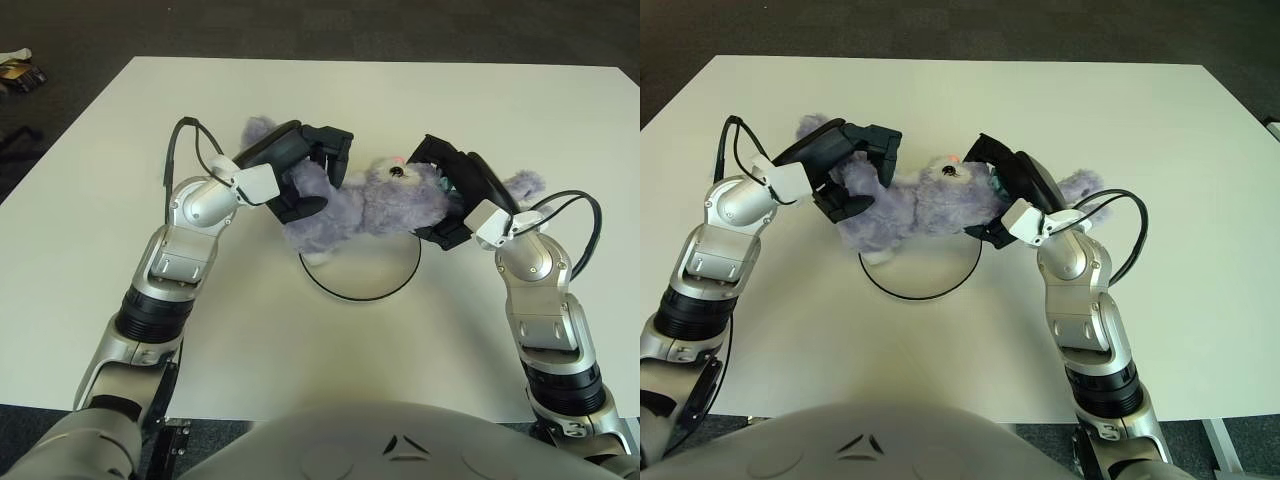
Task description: Put the doll into the plate.
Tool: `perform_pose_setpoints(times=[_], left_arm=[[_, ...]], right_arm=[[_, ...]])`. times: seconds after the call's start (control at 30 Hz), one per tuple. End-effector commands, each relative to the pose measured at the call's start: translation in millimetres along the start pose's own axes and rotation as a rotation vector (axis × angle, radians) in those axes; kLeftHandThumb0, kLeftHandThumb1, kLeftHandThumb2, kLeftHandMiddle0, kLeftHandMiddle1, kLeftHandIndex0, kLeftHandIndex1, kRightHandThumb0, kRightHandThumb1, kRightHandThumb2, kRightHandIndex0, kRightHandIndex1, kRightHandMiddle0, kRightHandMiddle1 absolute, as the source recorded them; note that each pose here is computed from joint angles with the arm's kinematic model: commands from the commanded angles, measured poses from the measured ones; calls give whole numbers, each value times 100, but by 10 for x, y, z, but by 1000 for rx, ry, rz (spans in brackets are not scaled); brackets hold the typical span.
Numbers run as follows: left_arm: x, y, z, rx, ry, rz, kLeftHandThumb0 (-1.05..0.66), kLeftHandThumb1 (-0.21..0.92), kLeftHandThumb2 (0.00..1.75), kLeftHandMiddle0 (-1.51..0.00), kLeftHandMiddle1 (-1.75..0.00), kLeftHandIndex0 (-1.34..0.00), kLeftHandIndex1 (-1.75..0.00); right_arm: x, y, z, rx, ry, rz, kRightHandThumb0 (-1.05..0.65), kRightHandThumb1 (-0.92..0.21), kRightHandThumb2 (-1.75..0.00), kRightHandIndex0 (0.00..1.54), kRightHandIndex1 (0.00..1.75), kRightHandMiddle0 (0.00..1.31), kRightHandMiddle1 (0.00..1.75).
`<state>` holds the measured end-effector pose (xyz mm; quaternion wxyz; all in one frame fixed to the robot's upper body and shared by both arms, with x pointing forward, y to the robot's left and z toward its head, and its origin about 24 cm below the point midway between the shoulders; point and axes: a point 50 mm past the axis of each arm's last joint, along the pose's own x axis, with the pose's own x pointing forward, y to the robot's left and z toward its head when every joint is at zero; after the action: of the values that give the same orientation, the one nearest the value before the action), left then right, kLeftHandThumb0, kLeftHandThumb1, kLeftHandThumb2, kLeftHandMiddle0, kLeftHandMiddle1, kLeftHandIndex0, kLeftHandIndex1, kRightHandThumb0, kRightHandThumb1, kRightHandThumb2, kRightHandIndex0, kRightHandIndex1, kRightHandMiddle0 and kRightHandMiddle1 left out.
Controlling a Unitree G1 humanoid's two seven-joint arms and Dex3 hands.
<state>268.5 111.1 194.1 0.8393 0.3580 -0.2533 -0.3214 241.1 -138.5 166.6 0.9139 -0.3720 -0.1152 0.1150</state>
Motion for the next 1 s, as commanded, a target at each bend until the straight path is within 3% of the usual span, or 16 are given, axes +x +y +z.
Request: perform_pose_setpoints(times=[0.0,0.13,0.27,0.33,0.4,0.6,0.87,0.97], left_arm=[[2,20,7,30,13,-6,2,10,145,-75,-175,-80,-136],[4,22,4,53,19,1,0,10,143,-74,-175,-80,-133],[4,24,-2,75,22,3,-1,15,147,-64,-175,-65,-163],[3,26,-5,82,24,3,-1,15,142,-67,-175,-72,-146],[2,29,-8,88,26,4,-1,16,139,-67,-175,-72,-143],[0,35,-28,95,24,14,-1,20,135,-67,-175,-66,-144],[-13,33,-63,70,25,24,-1,37,121,-52,-174,-47,-161],[-16,35,-75,35,32,18,-1,49,106,-44,-171,-42,-161]], right_arm=[[-12,-32,38,29,-22,-20,-5,-19,-123,15,119,22,142],[-13,-35,34,44,-27,-18,-1,-9,-134,11,109,15,136],[-16,-37,27,60,-32,-14,1,-6,-138,10,102,12,132],[-18,-38,23,65,-34,-12,2,-5,-139,10,98,10,131],[-20,-41,21,70,-36,-10,3,-5,-139,9,96,10,130],[-28,-48,18,91,-50,-13,6,-4,-140,3,89,7,126],[-56,-62,11,132,-79,-18,18,-2,-145,0,54,0,118],[-70,-71,8,147,-80,-9,20,-2,-146,0,45,0,114]])
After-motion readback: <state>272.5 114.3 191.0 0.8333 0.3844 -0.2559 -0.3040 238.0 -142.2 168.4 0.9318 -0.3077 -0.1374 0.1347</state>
